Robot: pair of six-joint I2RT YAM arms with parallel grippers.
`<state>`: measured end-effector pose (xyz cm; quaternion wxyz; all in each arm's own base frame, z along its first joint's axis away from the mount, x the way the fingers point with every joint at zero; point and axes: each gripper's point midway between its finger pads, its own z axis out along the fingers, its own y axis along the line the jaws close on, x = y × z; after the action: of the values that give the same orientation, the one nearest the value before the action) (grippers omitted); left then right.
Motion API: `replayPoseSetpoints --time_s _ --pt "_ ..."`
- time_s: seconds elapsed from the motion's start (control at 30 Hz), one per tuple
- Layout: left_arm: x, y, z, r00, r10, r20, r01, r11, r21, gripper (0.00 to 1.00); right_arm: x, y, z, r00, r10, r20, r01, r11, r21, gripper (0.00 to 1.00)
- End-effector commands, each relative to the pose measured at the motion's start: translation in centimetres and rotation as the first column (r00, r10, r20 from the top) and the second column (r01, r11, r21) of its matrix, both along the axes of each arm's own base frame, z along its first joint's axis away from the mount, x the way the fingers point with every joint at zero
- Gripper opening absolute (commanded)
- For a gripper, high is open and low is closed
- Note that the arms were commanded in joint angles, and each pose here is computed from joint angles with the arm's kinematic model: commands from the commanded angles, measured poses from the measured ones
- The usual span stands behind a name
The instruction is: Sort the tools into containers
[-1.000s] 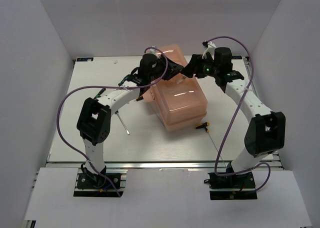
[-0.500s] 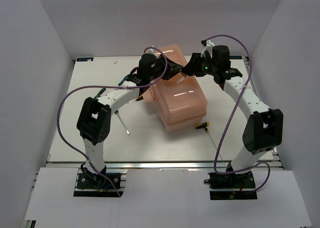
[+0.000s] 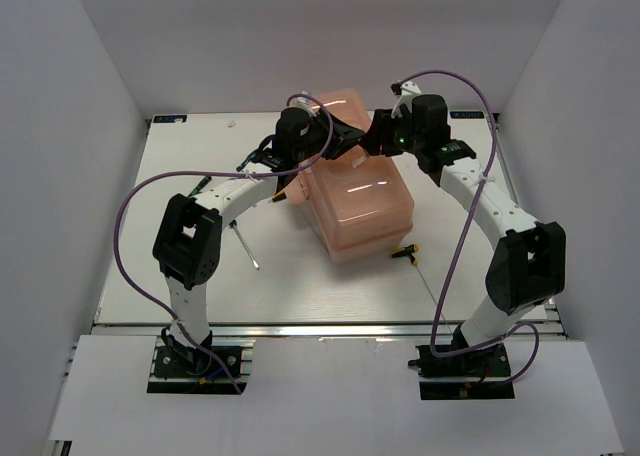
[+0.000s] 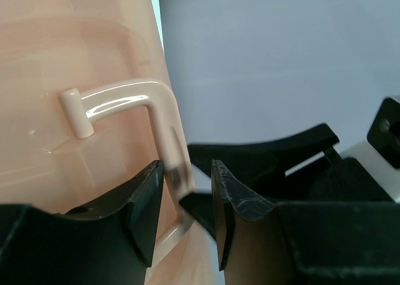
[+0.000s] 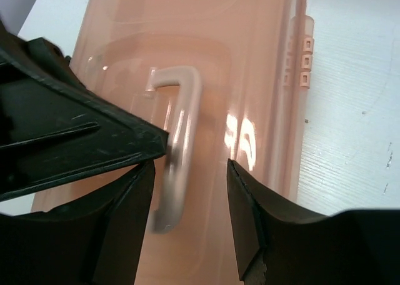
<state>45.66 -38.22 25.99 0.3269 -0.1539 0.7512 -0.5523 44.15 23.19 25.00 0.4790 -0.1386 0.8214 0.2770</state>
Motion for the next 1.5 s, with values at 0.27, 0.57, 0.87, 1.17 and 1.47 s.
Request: replayPoseSetpoints --time_s 0.27,0.57,0.87,1.17,1.47 --pt "-1.1 -0.4 0.7 0.999 -0.029 0.015 0.029 0.999 -0.012 0.47 -3.1 2.3 0.5 0.994 0.089 0.061 -0.087 0.995 -0.044 0.55" --pt "-1.0 0.1 1.2 0.999 -0.024 0.025 0.024 1.000 -0.014 0.51 -3.5 3.6 0.0 0.994 0.105 -0.022 -0.104 0.994 0.046 0.42" --pt "-0.1 3.3 3.6 0.994 0.069 0.089 -0.078 0.992 0.098 0.60 -3.4 3.8 -0.7 0.979 0.123 -0.162 -0.091 0.977 0.191 0.16" --pt "-1.6 10.1 5.8 0.953 0.235 0.192 -0.282 0.920 0.271 0.66 -2.2 3.0 4.0 0.982 0.154 -0.107 -0.111 0.939 0.325 0.00" --pt "-8.3 19.9 0.1 0.899 0.415 0.142 -0.438 0.822 0.364 0.67 -1.5 2.5 15.5 0.982 0.112 0.151 -0.159 0.921 0.355 0.00"
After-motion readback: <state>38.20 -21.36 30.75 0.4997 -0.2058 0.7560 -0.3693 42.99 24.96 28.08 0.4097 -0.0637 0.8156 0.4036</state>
